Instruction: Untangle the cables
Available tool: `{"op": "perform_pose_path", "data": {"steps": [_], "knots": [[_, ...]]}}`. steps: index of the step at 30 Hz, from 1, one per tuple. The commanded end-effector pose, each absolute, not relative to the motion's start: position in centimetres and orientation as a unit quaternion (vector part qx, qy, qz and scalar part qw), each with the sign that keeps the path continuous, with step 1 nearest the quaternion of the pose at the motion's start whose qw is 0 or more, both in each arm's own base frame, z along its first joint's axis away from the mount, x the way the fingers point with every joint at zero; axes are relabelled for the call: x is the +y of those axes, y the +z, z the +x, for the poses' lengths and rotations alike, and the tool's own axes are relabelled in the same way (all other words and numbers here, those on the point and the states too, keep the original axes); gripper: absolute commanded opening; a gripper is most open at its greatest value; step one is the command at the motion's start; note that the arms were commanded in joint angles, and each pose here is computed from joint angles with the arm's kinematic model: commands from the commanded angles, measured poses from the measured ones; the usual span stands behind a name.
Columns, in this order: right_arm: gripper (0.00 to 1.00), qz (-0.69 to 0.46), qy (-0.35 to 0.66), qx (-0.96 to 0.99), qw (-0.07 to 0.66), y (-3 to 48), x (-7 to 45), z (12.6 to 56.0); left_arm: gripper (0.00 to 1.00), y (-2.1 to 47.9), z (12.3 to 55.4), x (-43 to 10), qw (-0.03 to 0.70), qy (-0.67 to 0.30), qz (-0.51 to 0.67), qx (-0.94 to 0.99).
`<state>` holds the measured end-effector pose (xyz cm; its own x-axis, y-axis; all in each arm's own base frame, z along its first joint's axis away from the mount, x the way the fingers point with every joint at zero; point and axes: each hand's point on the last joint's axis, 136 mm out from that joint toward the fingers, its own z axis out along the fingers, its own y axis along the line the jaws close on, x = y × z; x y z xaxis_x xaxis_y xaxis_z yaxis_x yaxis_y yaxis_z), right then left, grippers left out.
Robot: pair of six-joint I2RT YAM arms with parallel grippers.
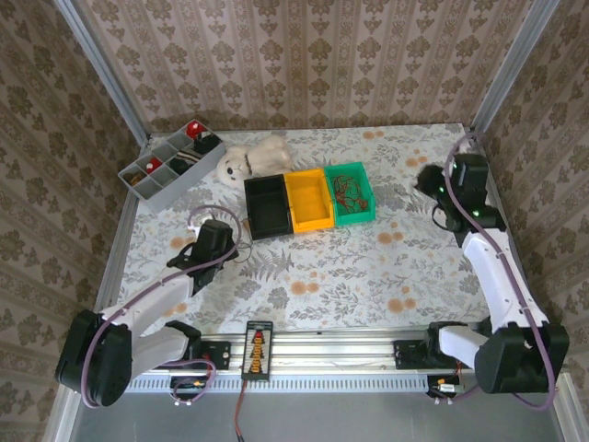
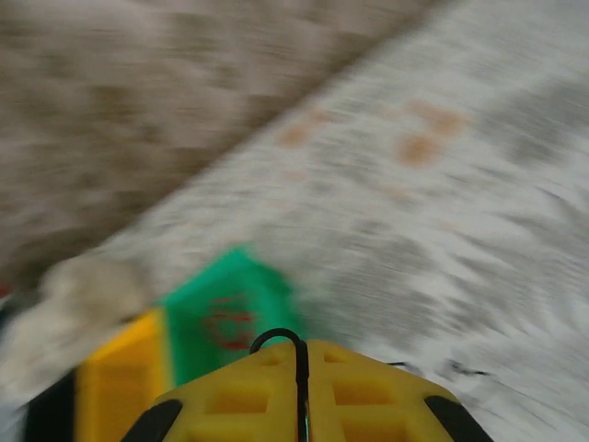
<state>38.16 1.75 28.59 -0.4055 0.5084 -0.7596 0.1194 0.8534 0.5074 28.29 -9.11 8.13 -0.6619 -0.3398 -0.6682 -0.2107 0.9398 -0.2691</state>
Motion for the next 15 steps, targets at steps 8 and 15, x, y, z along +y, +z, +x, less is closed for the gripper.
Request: {"op": "perform_pose_path", "data": {"steps": [8,15], "knots": [[0.12,-0.043,0.298,0.759,0.577,41.2,16.4,40.5,0.0,8.9,28.7,-8.3,0.399,-0.072,-0.2,0.892],[0.12,-0.056,0.317,0.8,0.506,33.9,21.9,46.1,0.0,8.9,28.7,-8.2,0.397,-0.066,-0.198,0.894]]}}
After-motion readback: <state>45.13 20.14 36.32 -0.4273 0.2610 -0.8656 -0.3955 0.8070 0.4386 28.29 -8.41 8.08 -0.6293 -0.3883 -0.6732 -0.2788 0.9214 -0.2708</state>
